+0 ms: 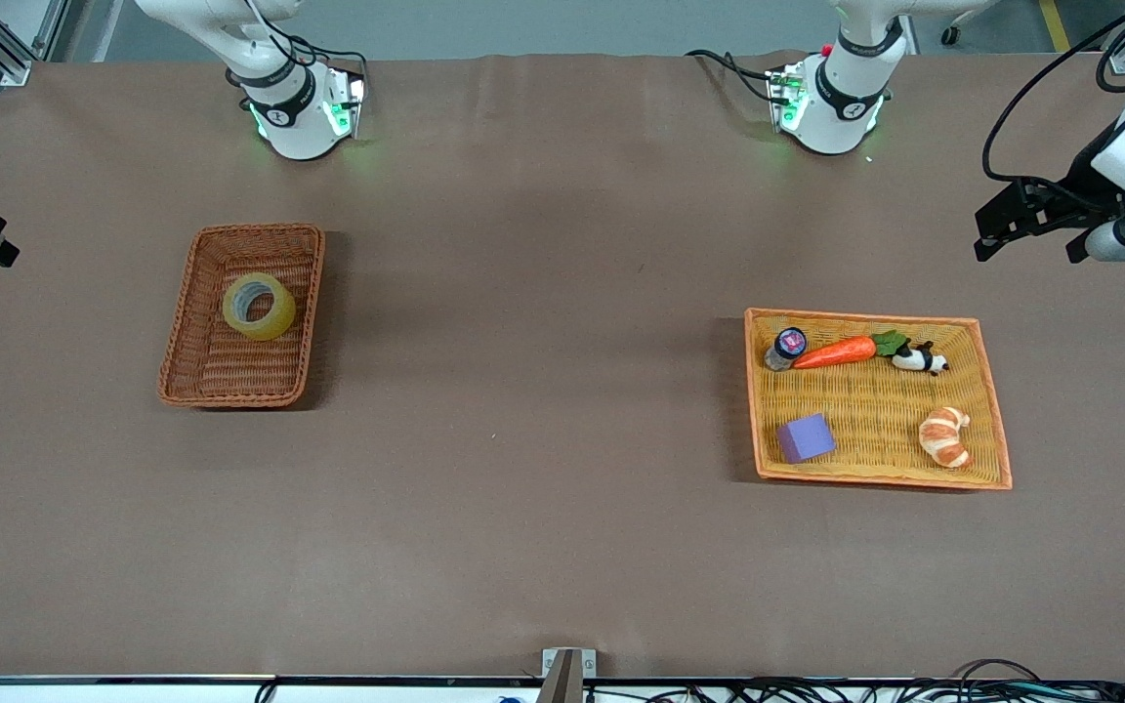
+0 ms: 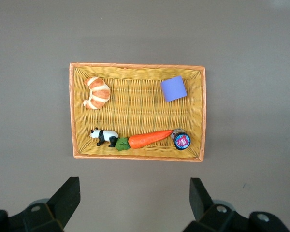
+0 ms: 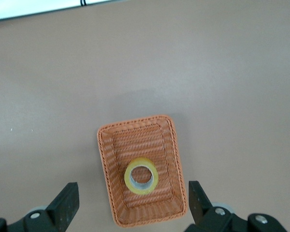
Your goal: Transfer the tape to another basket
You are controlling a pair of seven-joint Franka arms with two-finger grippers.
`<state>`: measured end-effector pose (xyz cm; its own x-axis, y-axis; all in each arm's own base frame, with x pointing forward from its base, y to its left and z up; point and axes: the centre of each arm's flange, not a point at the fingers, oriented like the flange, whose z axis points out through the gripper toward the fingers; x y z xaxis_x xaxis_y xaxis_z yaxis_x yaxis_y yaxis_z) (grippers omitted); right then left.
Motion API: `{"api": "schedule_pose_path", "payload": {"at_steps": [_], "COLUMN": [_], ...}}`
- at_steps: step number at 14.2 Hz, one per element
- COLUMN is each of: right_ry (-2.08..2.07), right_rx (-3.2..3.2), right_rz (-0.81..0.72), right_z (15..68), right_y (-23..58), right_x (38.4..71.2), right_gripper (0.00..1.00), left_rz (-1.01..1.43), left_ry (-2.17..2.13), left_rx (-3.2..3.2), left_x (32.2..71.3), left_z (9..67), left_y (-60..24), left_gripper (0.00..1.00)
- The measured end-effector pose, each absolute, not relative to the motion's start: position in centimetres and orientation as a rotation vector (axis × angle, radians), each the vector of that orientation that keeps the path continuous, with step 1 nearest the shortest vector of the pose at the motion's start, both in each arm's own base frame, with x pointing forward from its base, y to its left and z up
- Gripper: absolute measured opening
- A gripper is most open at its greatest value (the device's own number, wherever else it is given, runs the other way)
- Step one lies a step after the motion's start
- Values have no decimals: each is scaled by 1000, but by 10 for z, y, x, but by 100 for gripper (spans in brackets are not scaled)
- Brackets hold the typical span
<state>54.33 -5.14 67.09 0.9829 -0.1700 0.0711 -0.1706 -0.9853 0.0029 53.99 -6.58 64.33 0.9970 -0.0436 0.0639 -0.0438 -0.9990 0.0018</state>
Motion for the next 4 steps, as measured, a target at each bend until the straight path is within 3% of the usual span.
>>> {"api": "schedule_pose_path", "payload": {"at_steps": [4], "right_ry": [-252], "right_rx": [3124], "right_rz": [69], "right_z": [672], "right_y": [-45], "right_x": [542], "right_gripper": [100], "left_rz": [109], "left_ry": [-69], "left_rx": [3136], "left_x": [538], "left_z": [646], "left_y": [-66], "left_gripper": [100]}}
